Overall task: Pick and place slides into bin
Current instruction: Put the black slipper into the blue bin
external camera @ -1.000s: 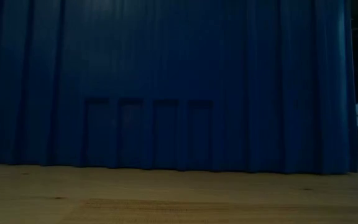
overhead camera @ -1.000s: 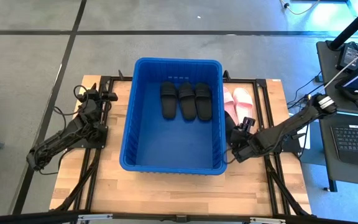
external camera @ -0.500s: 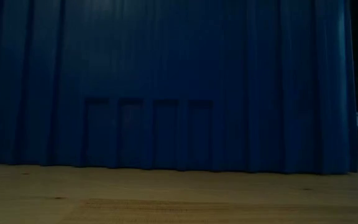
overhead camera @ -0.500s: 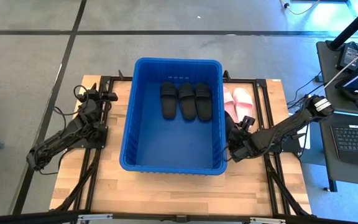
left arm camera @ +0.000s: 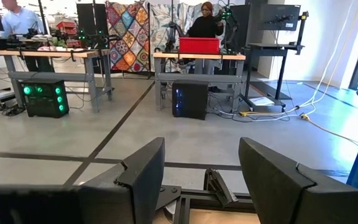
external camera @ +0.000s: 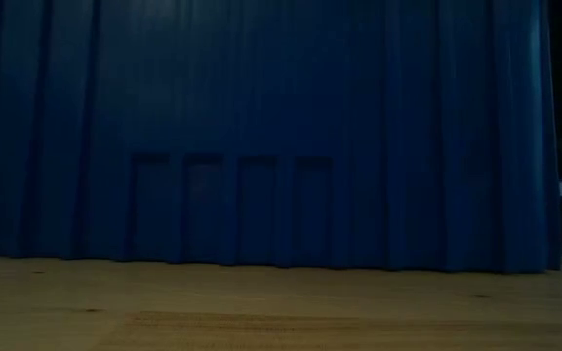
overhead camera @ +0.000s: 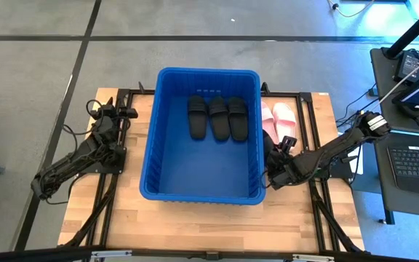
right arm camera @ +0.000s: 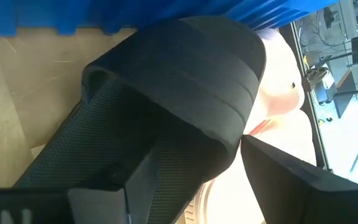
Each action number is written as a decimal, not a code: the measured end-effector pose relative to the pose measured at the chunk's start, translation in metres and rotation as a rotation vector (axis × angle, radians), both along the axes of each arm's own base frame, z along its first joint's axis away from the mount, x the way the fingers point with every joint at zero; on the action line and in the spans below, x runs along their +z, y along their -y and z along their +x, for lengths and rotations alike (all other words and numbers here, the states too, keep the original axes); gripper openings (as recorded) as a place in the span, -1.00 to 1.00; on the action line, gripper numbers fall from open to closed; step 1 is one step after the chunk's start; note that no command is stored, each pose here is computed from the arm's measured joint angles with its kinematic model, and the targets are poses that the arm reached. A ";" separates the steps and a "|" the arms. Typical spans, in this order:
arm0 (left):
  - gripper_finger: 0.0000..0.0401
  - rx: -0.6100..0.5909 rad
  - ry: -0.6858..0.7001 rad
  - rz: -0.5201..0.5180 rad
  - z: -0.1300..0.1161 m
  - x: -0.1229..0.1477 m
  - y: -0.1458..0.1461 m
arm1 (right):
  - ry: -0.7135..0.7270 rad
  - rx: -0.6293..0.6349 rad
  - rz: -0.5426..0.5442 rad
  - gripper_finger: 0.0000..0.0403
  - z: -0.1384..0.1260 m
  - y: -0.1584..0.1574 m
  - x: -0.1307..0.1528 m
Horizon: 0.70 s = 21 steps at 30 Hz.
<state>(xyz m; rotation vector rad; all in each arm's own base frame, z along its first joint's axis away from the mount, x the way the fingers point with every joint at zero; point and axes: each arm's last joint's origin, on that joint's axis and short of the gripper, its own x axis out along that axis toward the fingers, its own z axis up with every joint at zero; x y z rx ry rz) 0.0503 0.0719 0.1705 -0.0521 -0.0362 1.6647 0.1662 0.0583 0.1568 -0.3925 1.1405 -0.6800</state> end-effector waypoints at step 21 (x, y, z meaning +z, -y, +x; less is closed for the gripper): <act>0.00 0.000 0.002 0.000 0.000 0.000 0.000 | 0.098 -0.020 -0.100 0.12 0.005 0.004 0.003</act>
